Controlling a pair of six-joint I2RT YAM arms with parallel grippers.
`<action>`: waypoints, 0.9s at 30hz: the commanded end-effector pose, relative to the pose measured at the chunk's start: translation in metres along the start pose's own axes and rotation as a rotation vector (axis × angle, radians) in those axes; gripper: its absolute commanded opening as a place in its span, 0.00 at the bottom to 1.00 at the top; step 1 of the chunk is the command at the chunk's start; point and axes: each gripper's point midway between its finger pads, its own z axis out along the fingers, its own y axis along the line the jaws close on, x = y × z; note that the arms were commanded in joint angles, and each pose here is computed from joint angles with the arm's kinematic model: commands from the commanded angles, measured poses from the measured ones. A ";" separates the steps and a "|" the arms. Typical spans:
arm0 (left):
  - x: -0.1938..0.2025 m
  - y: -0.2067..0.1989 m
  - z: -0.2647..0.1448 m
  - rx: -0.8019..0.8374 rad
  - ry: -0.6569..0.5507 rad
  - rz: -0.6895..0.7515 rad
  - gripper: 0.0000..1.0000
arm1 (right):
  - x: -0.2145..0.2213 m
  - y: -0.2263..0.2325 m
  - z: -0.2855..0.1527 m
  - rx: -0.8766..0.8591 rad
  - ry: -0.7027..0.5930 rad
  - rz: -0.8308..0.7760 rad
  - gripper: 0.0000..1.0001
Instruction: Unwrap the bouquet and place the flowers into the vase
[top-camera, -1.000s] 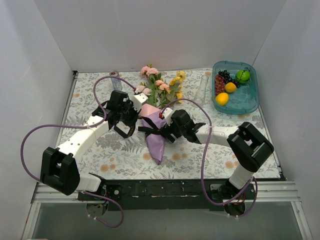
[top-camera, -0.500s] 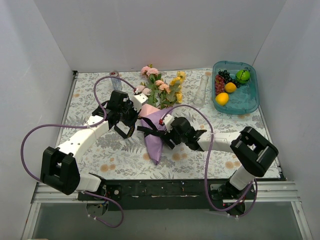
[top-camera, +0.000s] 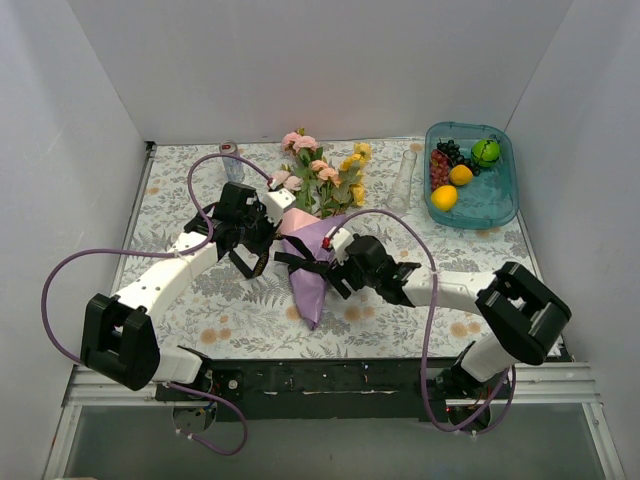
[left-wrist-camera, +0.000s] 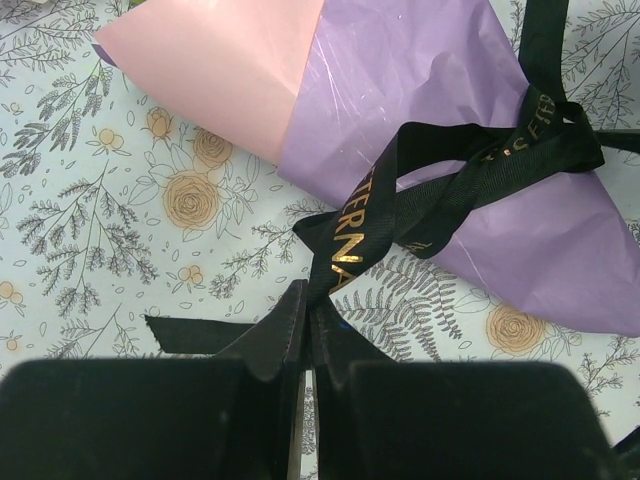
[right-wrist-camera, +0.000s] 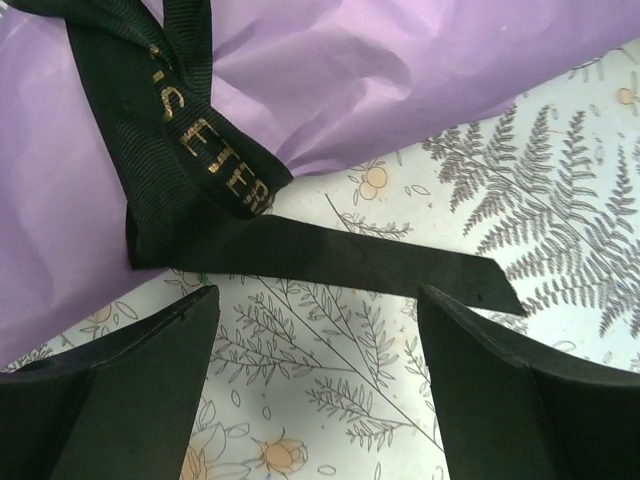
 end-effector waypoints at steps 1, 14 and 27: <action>-0.009 0.003 -0.009 -0.018 -0.029 0.020 0.00 | -0.013 0.009 0.019 -0.044 -0.020 -0.014 0.87; -0.007 0.005 -0.011 -0.022 -0.016 0.027 0.00 | -0.023 0.011 0.061 -0.053 -0.031 -0.048 0.63; -0.016 0.008 -0.018 -0.046 -0.051 0.014 0.00 | -0.032 -0.010 0.010 0.051 -0.076 0.014 0.01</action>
